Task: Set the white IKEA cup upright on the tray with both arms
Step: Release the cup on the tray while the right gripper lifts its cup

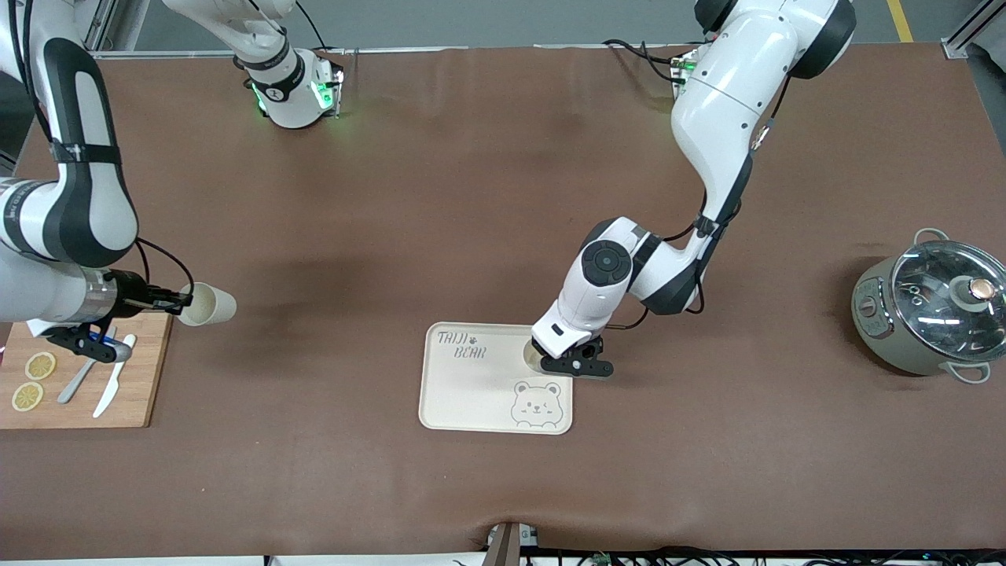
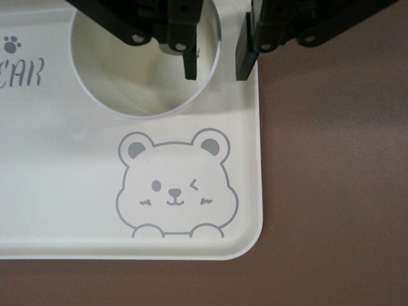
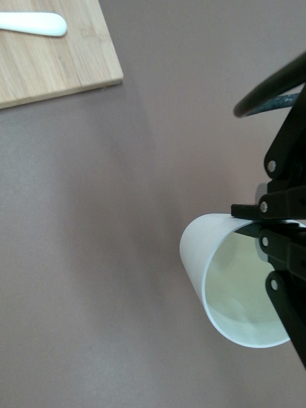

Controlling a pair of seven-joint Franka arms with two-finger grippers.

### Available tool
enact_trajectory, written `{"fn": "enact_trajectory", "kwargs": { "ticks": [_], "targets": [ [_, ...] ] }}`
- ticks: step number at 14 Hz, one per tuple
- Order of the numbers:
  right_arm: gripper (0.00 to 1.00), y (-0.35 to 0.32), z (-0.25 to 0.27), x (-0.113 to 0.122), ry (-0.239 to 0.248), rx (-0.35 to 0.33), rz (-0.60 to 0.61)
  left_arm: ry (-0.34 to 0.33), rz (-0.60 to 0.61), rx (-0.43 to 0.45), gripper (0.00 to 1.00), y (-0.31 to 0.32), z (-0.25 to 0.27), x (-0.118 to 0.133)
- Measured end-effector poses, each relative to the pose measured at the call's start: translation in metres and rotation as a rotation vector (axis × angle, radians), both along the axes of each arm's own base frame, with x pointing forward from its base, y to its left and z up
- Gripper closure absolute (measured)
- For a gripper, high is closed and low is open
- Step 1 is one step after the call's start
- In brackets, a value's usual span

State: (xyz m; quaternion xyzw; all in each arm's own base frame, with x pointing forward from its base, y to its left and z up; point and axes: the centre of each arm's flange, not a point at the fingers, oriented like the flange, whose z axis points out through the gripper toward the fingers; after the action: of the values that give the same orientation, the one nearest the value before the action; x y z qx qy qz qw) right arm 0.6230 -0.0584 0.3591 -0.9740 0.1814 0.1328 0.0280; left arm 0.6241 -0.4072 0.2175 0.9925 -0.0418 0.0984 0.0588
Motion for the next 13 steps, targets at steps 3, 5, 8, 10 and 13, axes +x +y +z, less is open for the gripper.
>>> {"fn": "enact_trajectory", "kwargs": {
  "ticks": [3,5,8,10,13],
  "targets": [
    [0.97,0.026,0.004,0.004,-0.002,-0.013,-0.041,-0.002,0.002,0.002,0.32,0.002,0.0,0.001],
    [0.97,0.045,0.007,0.006,-0.003,-0.009,-0.077,-0.007,0.004,0.0,0.11,0.002,0.001,0.003],
    [0.97,0.068,0.015,0.011,-0.013,-0.02,-0.133,-0.015,0.009,-0.002,0.0,0.005,0.005,0.007],
    [0.97,0.085,0.019,0.013,-0.02,-0.032,-0.162,-0.021,0.013,-0.005,0.0,0.007,0.008,0.009],
    [0.97,0.11,0.023,0.015,-0.029,-0.014,-0.226,-0.022,0.014,-0.002,0.0,0.007,0.017,0.01]
  ]
}}
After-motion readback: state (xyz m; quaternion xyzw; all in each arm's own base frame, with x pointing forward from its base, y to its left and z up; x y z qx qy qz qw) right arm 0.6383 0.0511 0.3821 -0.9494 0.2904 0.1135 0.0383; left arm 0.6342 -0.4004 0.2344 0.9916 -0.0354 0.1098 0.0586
